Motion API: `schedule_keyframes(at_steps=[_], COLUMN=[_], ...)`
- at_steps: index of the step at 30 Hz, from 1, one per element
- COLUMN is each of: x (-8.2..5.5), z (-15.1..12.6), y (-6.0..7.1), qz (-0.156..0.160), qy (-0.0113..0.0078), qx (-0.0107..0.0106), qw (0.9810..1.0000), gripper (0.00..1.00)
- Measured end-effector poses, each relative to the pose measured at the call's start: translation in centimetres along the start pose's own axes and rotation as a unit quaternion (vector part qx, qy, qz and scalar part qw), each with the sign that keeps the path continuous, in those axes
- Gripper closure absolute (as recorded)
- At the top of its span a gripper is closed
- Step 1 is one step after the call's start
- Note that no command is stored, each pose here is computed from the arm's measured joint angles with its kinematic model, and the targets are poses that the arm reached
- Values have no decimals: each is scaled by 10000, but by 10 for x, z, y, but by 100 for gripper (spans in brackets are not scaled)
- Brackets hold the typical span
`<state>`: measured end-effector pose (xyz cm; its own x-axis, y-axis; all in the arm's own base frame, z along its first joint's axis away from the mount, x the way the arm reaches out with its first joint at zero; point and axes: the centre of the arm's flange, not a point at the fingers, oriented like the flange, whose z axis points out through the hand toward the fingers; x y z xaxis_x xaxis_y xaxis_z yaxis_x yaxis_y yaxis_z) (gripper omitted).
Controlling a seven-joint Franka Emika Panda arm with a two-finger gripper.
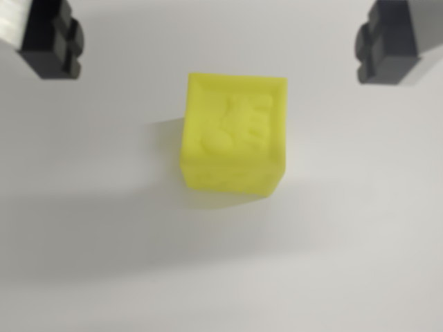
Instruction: Pick yellow cube
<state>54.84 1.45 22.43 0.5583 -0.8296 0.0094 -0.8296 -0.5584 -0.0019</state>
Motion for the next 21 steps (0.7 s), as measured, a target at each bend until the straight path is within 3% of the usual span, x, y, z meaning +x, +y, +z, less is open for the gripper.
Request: schedule_keyframes(at_steps=[21], x=[-13], z=[53], y=[3], qz=[102], qy=[-37], qx=[-12], qw=[9999], gripper=[0])
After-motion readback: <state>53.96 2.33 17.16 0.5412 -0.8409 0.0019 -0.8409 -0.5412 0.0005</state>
